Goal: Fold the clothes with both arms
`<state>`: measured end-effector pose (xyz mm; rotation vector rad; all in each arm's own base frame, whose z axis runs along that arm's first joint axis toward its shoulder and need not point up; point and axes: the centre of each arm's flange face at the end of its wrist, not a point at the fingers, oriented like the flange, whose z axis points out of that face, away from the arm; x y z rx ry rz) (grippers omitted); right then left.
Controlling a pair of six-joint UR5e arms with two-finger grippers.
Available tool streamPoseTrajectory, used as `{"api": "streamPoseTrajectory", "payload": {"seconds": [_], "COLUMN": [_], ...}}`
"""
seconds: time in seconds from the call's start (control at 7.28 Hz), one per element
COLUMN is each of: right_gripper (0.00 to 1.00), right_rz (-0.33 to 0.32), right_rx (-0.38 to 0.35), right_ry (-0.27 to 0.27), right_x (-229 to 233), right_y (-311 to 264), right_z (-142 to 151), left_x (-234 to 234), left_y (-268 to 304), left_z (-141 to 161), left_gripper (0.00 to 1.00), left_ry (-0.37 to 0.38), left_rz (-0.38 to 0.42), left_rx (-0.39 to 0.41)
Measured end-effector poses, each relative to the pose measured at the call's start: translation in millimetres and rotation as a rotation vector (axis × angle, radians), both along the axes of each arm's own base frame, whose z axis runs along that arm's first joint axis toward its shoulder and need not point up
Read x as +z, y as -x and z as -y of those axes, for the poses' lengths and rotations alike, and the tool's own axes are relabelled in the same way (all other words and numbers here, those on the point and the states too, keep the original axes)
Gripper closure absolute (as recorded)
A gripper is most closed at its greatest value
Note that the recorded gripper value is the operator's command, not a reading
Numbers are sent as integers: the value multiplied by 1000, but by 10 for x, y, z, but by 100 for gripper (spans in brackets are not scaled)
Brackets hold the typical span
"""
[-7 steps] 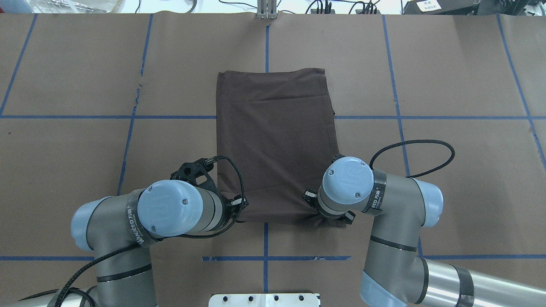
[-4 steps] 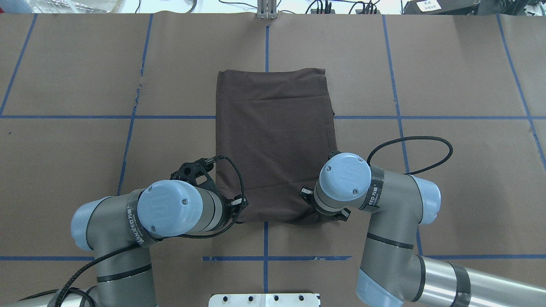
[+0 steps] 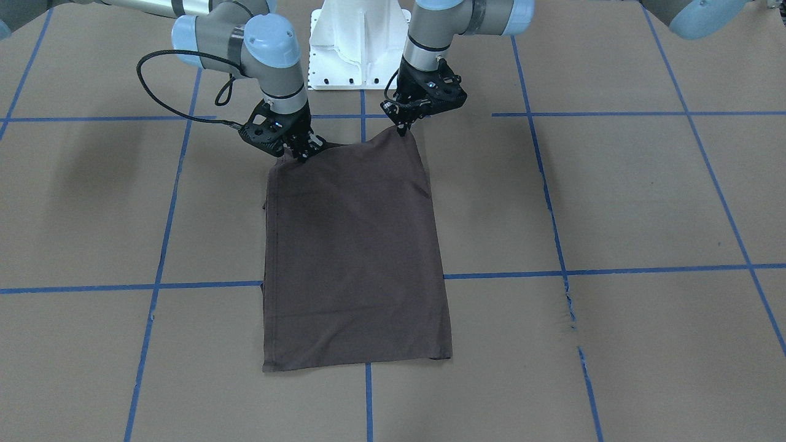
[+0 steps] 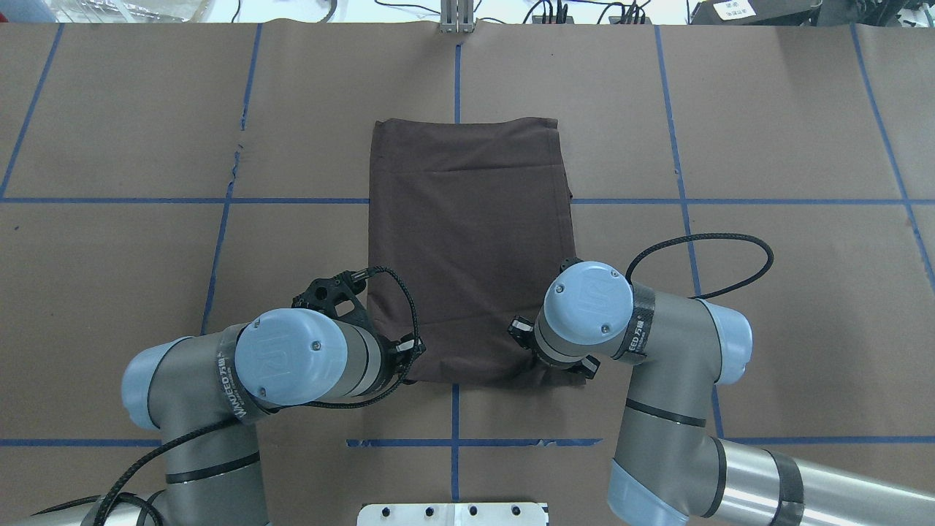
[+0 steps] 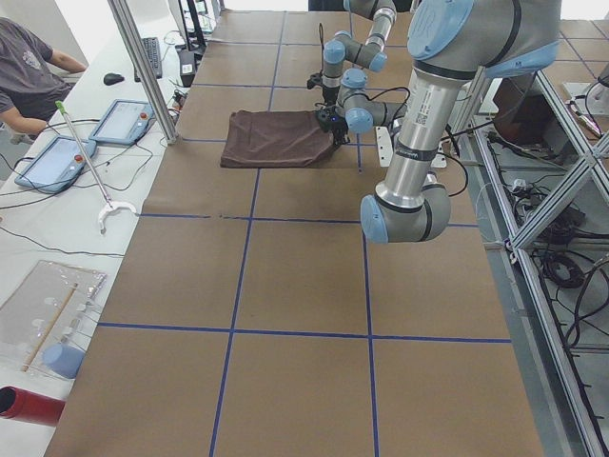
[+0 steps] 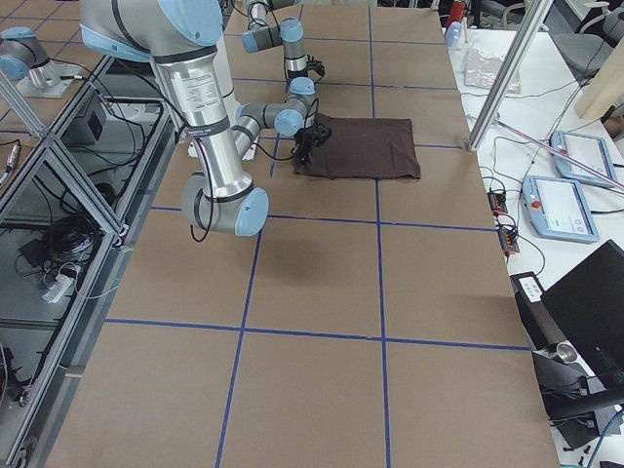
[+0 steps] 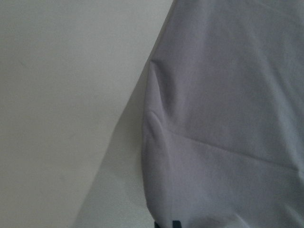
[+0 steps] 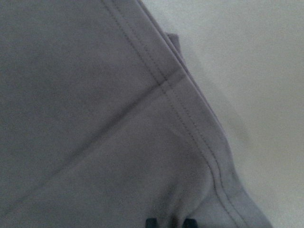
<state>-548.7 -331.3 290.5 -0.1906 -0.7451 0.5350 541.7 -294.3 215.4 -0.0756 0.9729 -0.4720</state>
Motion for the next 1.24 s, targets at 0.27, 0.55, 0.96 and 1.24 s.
{"api": "streamPoseTrajectory", "payload": {"seconds": [0.27, 0.55, 0.96, 1.24], "right_gripper": [0, 0, 0, 2], "right_rz": [-2, -13, -36, -40], "right_rx": [20, 70, 135, 145], "right_ry": [20, 79, 135, 137], "right_x": [6, 55, 166, 180], "right_y": [-26, 5, 104, 109], "right_z": [8, -32, -203, -210], "left_x": [-6, -7, -9, -7], "left_y": [1, 3, 4, 4], "left_z": [0, -1, 0, 0], "left_gripper": [100, 100, 100, 100], "left_ry": [0, 0, 0, 0], "left_rz": [1, 1, 1, 2], "left_rx": [0, 0, -1, -1]}}
